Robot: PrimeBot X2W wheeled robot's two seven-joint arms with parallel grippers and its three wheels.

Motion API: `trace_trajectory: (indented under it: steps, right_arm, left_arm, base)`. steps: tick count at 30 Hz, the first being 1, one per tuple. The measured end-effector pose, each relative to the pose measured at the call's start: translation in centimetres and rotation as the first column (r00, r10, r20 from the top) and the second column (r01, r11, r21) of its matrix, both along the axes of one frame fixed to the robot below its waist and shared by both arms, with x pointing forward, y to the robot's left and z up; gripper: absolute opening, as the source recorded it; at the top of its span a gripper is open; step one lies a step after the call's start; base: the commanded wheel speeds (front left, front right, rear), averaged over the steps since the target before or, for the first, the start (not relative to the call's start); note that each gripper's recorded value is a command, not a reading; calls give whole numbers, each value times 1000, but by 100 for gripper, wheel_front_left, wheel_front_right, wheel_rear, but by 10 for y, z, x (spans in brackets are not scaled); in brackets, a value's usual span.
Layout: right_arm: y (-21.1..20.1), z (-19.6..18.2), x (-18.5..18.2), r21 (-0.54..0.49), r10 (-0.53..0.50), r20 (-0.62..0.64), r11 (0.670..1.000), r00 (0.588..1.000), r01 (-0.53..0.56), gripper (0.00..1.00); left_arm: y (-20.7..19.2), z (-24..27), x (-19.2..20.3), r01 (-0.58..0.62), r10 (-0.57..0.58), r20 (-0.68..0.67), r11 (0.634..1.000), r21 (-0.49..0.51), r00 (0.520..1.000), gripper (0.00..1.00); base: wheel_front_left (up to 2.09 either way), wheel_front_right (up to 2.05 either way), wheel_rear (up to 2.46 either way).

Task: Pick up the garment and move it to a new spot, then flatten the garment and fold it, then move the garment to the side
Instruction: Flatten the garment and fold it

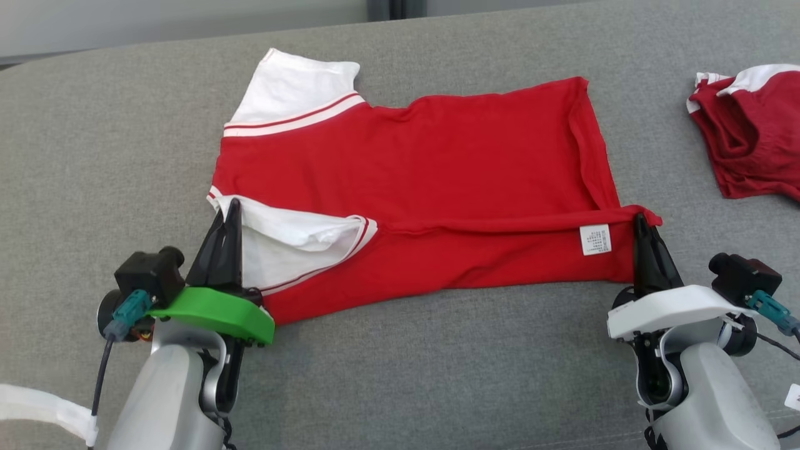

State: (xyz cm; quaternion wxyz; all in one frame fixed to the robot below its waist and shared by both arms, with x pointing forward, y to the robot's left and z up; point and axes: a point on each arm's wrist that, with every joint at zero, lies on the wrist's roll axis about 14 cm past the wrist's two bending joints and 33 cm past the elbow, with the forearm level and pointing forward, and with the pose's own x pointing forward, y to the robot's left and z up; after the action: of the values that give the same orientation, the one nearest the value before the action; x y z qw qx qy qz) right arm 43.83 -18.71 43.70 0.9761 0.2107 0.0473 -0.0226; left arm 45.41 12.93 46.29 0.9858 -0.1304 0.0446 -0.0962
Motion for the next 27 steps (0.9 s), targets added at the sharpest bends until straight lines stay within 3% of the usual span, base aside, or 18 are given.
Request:
trace_trajectory:
  steps: [8, 9, 10, 11, 12, 19, 27]
  right_arm:
    - [5, -16, 11, -8, 17, -42, 1000, 999, -18, 0]
    - [5, -18, 12, -8, 20, -49, 1000, 999, -20, 31]
    - [6, -20, 12, -8, 22, -54, 1000, 998, -22, 80]
    - [7, -19, 13, -9, 24, -53, 1000, 998, -24, 100]
    - [7, -18, 15, -10, 25, -49, 1000, 998, -26, 100]
    - [0, 10, 23, -33, 9, 36, 999, 999, -8, 100]
    - [-1, 18, -4, -117, 29, 47, 993, 998, -23, 100]
  left_arm:
    - [-5, -11, 30, 3, -3, -5, 1000, 23, 1000, 0]
    - [-5, -12, 31, 3, -3, -5, 1000, 29, 1000, 13]
    - [-4, -12, 33, 1, -1, -4, 999, 32, 1000, 45]
    - [-4, -12, 35, -1, 1, -3, 999, 36, 1000, 63]
    - [-4, -11, 36, -2, 2, -1, 999, 35, 1000, 100]
    - [1, 20, 37, -32, 32, 94, 999, 2, 995, 100]
    - [18, 13, -11, -77, 79, 65, 997, -31, 995, 100]
  base:
    - [0, 0, 0]
    - [0, 0, 0]
    - [0, 0, 0]
    - [0, 0, 0]
    - [0, 0, 0]
    - [0, 0, 0]
    - [0, 0, 0]
